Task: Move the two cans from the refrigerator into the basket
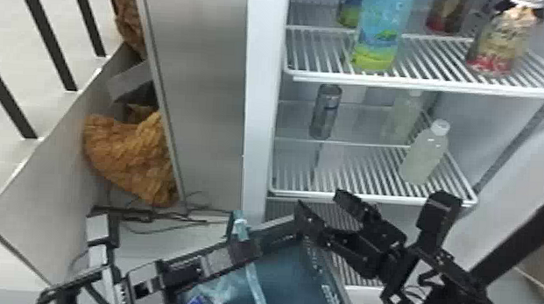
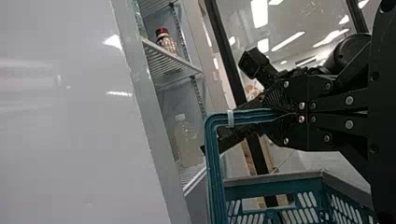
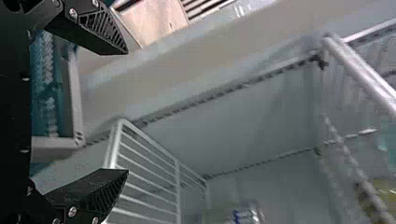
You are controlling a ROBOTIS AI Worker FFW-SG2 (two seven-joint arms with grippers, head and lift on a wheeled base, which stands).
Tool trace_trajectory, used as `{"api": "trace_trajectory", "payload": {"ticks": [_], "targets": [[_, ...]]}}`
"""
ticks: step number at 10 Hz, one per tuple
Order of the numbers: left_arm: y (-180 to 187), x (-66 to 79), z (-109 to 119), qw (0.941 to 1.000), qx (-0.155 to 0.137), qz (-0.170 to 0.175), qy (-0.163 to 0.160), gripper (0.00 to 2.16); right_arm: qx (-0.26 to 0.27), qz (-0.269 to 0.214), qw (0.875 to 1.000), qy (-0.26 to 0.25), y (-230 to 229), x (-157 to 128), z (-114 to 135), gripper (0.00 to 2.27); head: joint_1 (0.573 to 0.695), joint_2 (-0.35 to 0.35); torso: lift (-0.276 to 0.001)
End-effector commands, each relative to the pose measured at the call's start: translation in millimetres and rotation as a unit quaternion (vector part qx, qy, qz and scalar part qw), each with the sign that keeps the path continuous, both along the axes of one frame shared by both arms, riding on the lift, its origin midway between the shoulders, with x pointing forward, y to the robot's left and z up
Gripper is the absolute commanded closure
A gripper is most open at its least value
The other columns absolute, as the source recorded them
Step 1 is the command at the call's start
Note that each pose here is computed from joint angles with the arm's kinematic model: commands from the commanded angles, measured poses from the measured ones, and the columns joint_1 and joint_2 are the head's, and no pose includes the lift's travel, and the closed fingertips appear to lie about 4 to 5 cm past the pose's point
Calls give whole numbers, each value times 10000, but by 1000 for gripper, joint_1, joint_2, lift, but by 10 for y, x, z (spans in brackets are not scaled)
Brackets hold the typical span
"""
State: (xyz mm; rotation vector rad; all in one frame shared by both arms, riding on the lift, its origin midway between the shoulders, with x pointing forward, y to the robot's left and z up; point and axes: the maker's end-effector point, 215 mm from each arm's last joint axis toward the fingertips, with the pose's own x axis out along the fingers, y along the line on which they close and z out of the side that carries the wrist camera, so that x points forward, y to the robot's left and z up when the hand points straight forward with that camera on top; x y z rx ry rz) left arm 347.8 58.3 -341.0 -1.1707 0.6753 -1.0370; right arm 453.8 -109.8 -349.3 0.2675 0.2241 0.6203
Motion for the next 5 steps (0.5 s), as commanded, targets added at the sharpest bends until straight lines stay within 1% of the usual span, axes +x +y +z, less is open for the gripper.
{"api": "trace_trajectory", "payload": {"ticks": [1, 2, 3, 5], "targets": [[-2, -9, -11, 10000, 10, -7, 12, 1210, -25, -314, 9989, -344, -188, 85, 157, 145, 695, -64, -219], [-10, -13, -10, 10000, 7, -17, 13, 1210, -52, -574, 9971, -507, -342, 119, 224, 145, 695, -82, -219], [-13, -10, -4, 10000, 7, -26, 8, 1210, -72, -778, 9954, -564, -468, 151, 238, 144, 695, -101, -219], [-11, -24, -22, 10000, 24, -37, 30, 1210, -100, -1081, 9915, -714, -650, 219, 277, 144, 695, -144, -219]]}}
